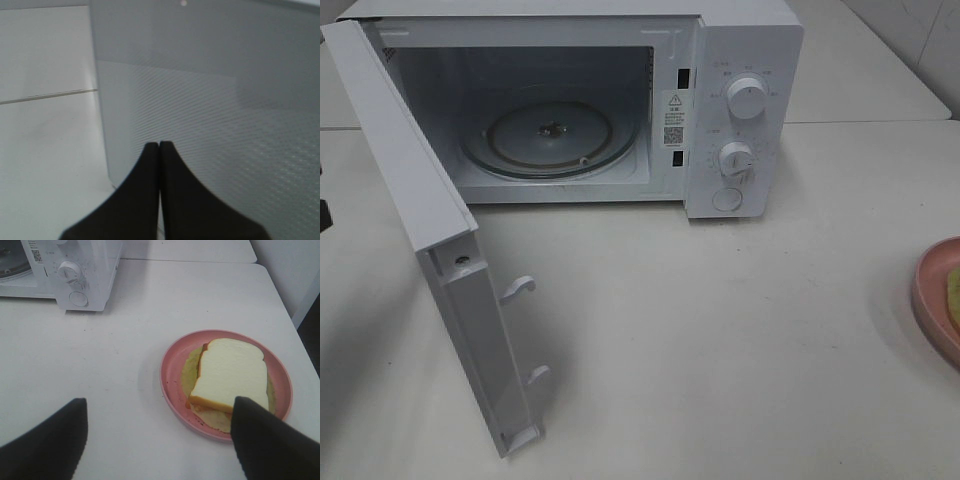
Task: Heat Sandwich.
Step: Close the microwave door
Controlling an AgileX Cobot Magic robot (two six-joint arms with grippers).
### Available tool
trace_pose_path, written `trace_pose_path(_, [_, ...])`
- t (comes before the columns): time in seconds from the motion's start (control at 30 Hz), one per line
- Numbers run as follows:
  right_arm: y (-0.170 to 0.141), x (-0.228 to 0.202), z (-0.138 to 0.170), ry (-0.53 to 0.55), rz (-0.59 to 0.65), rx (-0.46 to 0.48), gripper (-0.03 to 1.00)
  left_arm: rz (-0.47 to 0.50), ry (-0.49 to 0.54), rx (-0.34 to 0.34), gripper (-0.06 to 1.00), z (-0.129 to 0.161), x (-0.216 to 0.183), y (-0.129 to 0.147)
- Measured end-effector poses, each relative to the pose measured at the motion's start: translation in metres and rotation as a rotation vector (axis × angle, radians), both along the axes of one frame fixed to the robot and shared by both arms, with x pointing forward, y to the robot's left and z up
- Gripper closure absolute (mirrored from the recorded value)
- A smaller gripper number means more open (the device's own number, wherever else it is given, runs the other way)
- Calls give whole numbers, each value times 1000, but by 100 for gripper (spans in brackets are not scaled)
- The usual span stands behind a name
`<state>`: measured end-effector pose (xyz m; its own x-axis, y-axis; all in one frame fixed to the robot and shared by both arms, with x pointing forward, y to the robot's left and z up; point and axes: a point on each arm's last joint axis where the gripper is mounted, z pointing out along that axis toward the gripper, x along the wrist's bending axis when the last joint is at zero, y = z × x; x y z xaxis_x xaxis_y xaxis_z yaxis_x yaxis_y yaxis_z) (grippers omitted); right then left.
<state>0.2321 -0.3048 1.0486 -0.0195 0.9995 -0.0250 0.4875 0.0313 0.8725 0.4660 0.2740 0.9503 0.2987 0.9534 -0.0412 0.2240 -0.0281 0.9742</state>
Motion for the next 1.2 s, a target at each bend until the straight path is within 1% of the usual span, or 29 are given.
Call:
trace_pose_path(0.03, [0, 0, 0, 0, 0, 0, 21, 0, 0, 0, 94, 0, 0, 0])
trace_pose_path(0.1, [0, 0, 0, 0, 0, 0, 21, -53, 10, 12, 94, -4, 5, -13])
trace_pose_path(0.2, [0, 0, 0, 0, 0, 0, 21, -91, 15, 0, 94, -6, 11, -28])
trace_pose_path(0.3, [0, 0, 0, 0, 0, 0, 21, -84, 19, -16, 94, -7, 15, -33])
trace_pose_path(0.33, [0, 0, 0, 0, 0, 0, 21, -95, 19, -27, 94, -6, 19, -41])
trace_pose_path(0.37, [0, 0, 0, 0, 0, 0, 21, -95, 19, -27, 94, -6, 19, -41])
trace_pose_path(0.47, [0, 0, 0, 0, 0, 0, 21, -119, 9, -45, 94, -5, 24, -55])
trace_pose_path(0.5, [0, 0, 0, 0, 0, 0, 21, -119, 9, -45, 94, -5, 24, -55])
trace_pose_path(0.63, [0, 0, 0, 0, 0, 0, 21, -165, -7, -55, 94, -5, 33, -84])
trace_pose_path(0.7, [0, 0, 0, 0, 0, 0, 21, -171, -10, -53, 94, -5, 35, -88])
trace_pose_path(0.77, [0, 0, 0, 0, 0, 0, 21, -180, -9, -56, 94, -7, 36, -99])
trace_pose_path(0.8, [0, 0, 0, 0, 0, 0, 21, -183, -8, -62, 94, -7, 39, -109])
trace_pose_path(0.83, [0, 0, 0, 0, 0, 0, 21, -183, -8, -62, 94, -7, 39, -109])
trace_pose_path(0.9, [0, 0, 0, 0, 0, 0, 21, -183, -5, -67, 94, -8, 42, -120])
trace_pose_path(0.93, [0, 0, 0, 0, 0, 0, 21, -187, -1, -65, 94, -9, 43, -131])
trace_pose_path(0.97, [0, 0, 0, 0, 0, 0, 21, -187, -1, -65, 94, -9, 43, -131])
trace_pose_path(1.0, [0, 0, 0, 0, 0, 0, 21, -187, -2, -64, 94, -9, 44, -137])
trace_pose_path(1.07, [0, 0, 0, 0, 0, 0, 21, -179, 0, -64, 94, -10, 47, -146])
trace_pose_path(1.1, [0, 0, 0, 0, 0, 0, 21, -172, 0, -71, 94, -10, 49, -154])
trace_pose_path(1.13, [0, 0, 0, 0, 0, 0, 21, -172, 0, -71, 94, -10, 49, -154])
trace_pose_path(1.2, [0, 0, 0, 0, 0, 0, 21, -164, 8, -80, 94, -9, 52, -163])
